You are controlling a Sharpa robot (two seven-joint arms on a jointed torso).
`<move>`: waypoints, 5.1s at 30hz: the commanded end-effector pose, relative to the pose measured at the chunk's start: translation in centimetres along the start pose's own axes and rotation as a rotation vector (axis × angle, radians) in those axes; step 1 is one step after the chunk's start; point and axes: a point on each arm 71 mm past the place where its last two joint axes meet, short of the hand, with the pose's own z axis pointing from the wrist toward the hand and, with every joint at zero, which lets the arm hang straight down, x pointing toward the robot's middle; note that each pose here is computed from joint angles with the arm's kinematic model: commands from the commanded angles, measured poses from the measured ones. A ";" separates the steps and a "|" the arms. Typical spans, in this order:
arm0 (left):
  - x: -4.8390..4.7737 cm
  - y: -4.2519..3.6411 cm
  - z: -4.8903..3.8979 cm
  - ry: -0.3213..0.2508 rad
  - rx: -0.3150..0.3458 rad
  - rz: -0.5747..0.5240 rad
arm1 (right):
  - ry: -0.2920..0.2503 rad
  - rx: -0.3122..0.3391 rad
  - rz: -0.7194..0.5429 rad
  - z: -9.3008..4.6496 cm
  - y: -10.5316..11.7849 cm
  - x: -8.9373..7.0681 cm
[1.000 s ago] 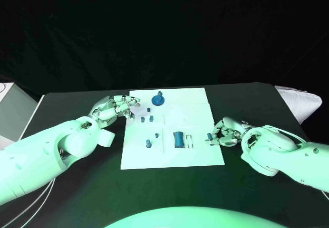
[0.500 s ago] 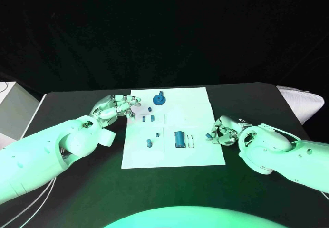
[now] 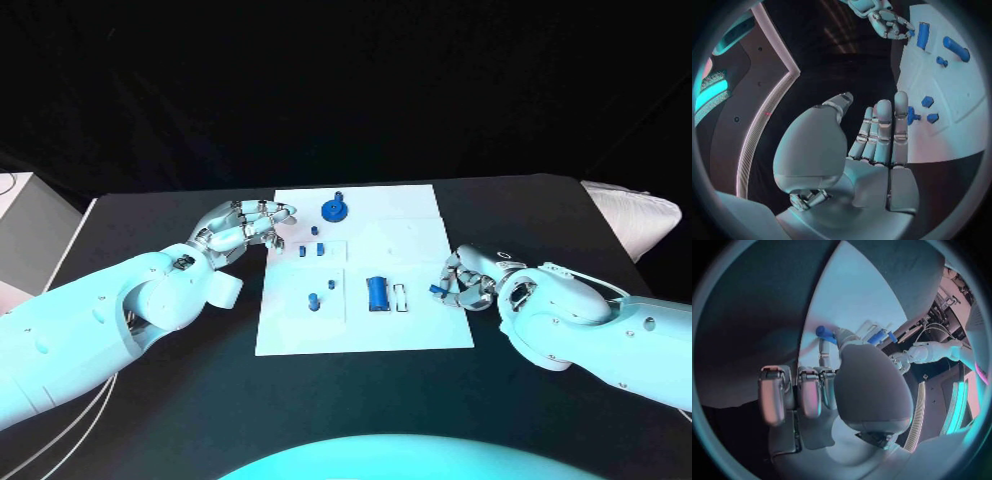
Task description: Assemble the parts on the task board
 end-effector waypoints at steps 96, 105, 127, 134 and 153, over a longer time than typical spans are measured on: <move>0.05 0.35 -0.08 0.008 -0.045 -0.038 | 0.143 -0.017 0.130 1.0 5.4 1.6; 0.07 0.40 -0.05 0.010 -0.048 -0.039 | 0.149 -0.022 0.132 0.8 5.5 1.6; 0.06 0.58 -0.07 0.011 -0.055 -0.032 | 0.135 -0.027 0.144 0.8 5.7 1.5; 0.05 0.61 -0.09 0.012 -0.059 -0.030 | 0.134 -0.032 0.144 0.7 5.8 1.5; 0.00 0.65 -0.14 0.014 -0.065 -0.022 | 0.117 -0.031 0.136 0.5 5.6 1.2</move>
